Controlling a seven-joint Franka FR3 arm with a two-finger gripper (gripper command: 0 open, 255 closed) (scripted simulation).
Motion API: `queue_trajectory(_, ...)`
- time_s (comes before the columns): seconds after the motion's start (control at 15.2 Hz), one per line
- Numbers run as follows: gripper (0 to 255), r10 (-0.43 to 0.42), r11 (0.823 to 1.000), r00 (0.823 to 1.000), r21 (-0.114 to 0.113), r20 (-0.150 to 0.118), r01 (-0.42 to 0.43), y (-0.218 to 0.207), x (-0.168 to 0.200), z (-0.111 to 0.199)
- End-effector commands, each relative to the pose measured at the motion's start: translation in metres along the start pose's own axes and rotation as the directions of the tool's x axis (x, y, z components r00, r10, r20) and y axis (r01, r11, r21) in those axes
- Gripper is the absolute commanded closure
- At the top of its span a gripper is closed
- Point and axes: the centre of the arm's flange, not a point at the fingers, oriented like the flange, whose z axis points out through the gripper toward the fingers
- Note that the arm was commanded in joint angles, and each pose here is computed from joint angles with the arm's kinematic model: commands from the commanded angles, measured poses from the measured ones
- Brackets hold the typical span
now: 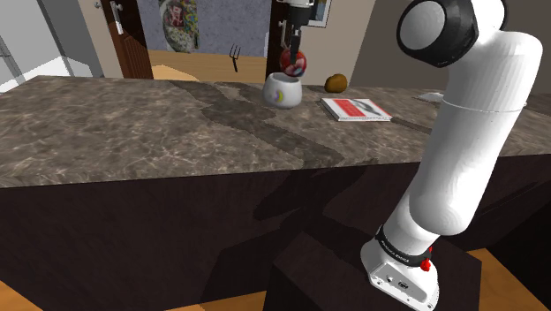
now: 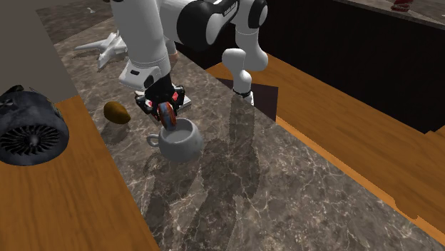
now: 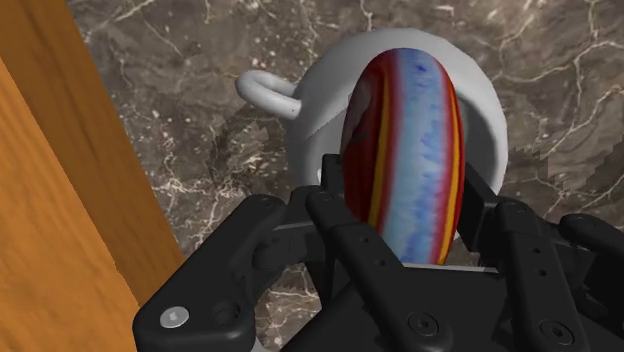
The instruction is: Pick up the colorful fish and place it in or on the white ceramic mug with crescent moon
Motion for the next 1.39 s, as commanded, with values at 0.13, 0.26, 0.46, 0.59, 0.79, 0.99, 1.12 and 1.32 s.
queue_trajectory(0.13, 255, 0.003, 1.0, 1.0, 0.01, 0.012, -0.003, 0.002, 0.0, 0.006)
queue_trajectory(0.26, 0, 0.003, 1.0, 1.0, 0.01, 0.012, -0.003, 0.001, -0.001, 0.006)
queue_trajectory(0.46, 0, 0.003, 1.0, 1.0, 0.01, 0.012, -0.003, 0.001, -0.001, 0.006)
queue_trajectory(0.59, 0, 0.003, 1.0, 1.0, 0.01, 0.012, -0.003, 0.002, 0.0, -0.007)
queue_trajectory(0.79, 0, 0.003, 1.0, 1.0, 0.01, 0.012, -0.003, 0.002, 0.0, -0.044)
queue_trajectory(0.99, 0, 0.003, 1.0, 1.0, 0.01, 0.012, -0.003, 0.002, 0.0, -0.044)
queue_trajectory(1.12, 0, 0.003, 1.0, 1.0, 0.01, 0.012, -0.003, 0.002, 0.0, -0.044)
queue_trajectory(1.32, 0, 0.003, 1.0, 1.0, 0.01, 0.012, -0.003, 0.002, 0.0, -0.044)
